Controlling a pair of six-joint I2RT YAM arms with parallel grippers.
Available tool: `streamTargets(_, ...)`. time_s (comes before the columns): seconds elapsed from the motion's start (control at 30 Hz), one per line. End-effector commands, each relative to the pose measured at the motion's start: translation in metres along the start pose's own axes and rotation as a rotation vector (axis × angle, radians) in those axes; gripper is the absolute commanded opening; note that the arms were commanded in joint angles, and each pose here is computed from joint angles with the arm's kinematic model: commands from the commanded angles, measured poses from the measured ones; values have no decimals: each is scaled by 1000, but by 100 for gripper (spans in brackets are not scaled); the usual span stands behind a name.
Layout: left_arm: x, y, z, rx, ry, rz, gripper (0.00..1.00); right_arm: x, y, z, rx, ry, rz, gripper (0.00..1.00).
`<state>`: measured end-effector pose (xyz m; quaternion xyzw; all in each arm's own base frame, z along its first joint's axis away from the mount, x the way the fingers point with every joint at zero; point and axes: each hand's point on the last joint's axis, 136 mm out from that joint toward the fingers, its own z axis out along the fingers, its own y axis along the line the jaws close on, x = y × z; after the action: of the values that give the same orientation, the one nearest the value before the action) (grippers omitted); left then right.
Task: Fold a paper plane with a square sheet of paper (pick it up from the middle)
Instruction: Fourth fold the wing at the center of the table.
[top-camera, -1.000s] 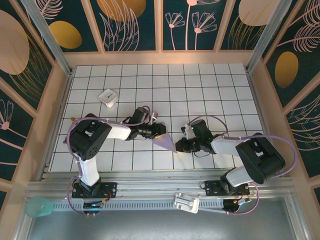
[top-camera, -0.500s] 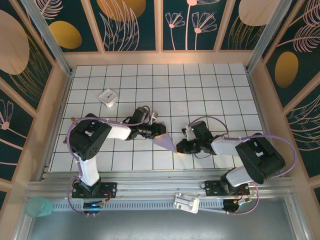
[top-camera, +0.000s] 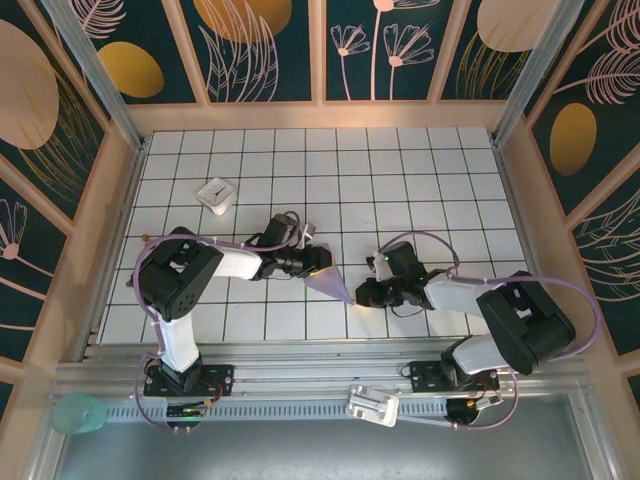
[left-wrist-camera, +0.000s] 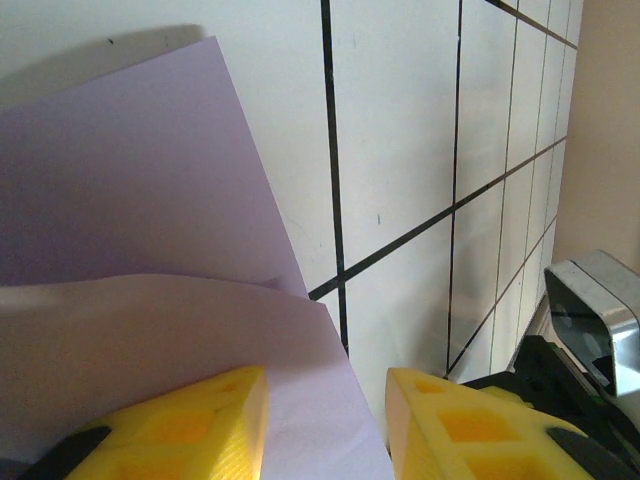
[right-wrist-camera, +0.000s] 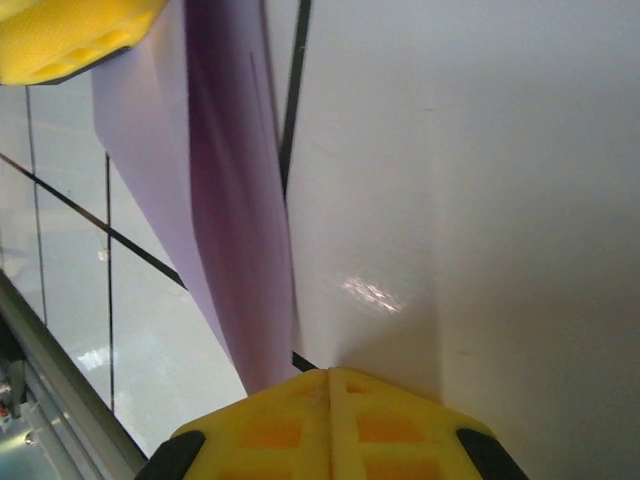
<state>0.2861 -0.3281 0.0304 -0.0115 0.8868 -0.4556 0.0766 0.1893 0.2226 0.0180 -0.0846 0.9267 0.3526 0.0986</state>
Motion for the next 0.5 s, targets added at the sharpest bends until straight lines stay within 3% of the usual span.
streamTargets(0.0, 3, 22, 3, -64, 16, -17, 37, -13, 5, -13, 31, -40, -30, 7)
streamTargets(0.17, 2, 23, 3, -65, 13, -19, 37, -27, 27, -23, -22, -79, -60, 8)
streamTargets(0.47, 3, 23, 3, -67, 14, -19, 37, -31, 63, -2, -116, -20, -112, 7)
